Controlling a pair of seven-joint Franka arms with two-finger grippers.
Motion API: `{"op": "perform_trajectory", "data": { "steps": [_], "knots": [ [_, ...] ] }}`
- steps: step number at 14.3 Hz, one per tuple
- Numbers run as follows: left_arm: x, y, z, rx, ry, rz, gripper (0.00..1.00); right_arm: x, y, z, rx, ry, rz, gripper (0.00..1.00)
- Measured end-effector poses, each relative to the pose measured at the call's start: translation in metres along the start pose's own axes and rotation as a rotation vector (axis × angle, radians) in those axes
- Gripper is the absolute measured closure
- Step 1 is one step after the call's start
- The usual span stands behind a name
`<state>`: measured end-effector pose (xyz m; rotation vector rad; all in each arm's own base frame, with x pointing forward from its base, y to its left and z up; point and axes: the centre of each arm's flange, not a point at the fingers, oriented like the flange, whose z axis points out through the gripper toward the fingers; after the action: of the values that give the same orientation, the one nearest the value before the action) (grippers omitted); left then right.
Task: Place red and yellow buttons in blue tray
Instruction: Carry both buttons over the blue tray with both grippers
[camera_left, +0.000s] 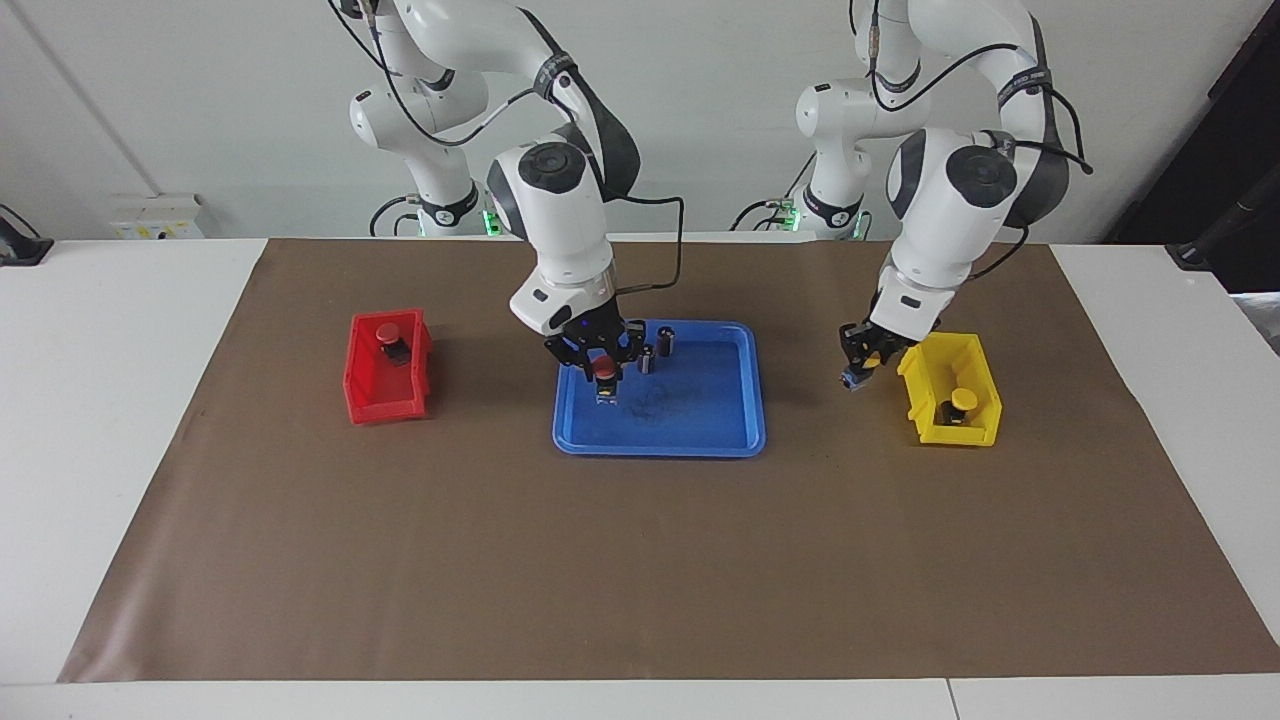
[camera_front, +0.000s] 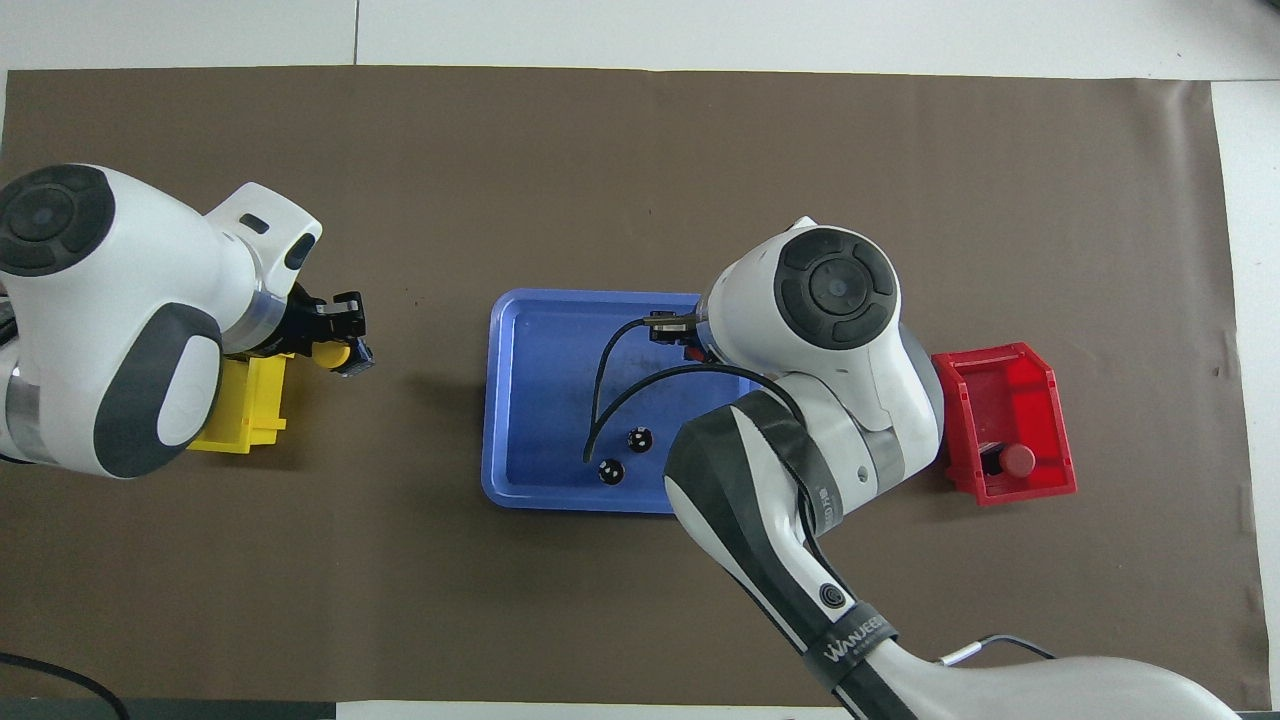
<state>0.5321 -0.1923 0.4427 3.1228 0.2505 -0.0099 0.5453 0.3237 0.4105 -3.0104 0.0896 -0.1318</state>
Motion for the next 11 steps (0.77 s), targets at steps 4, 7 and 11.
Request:
{"op": "perform_trajectory", "data": {
  "steps": [4, 7, 11],
  "knots": [
    [-0.024, 0.063, 0.016, -0.047, 0.020, 0.032, 0.57, -0.003, -0.048, 0.034, -0.010, -0.015, 0.010, 0.59],
    [-0.038, 0.090, 0.022, -0.062, 0.012, 0.048, 0.57, 0.000, -0.054, 0.050, -0.022, -0.022, 0.009, 0.59],
    [-0.036, 0.105, 0.031, -0.081, 0.000, 0.030, 0.57, 0.001, -0.051, 0.055, -0.032, -0.025, 0.010, 0.50]
  ]
}}
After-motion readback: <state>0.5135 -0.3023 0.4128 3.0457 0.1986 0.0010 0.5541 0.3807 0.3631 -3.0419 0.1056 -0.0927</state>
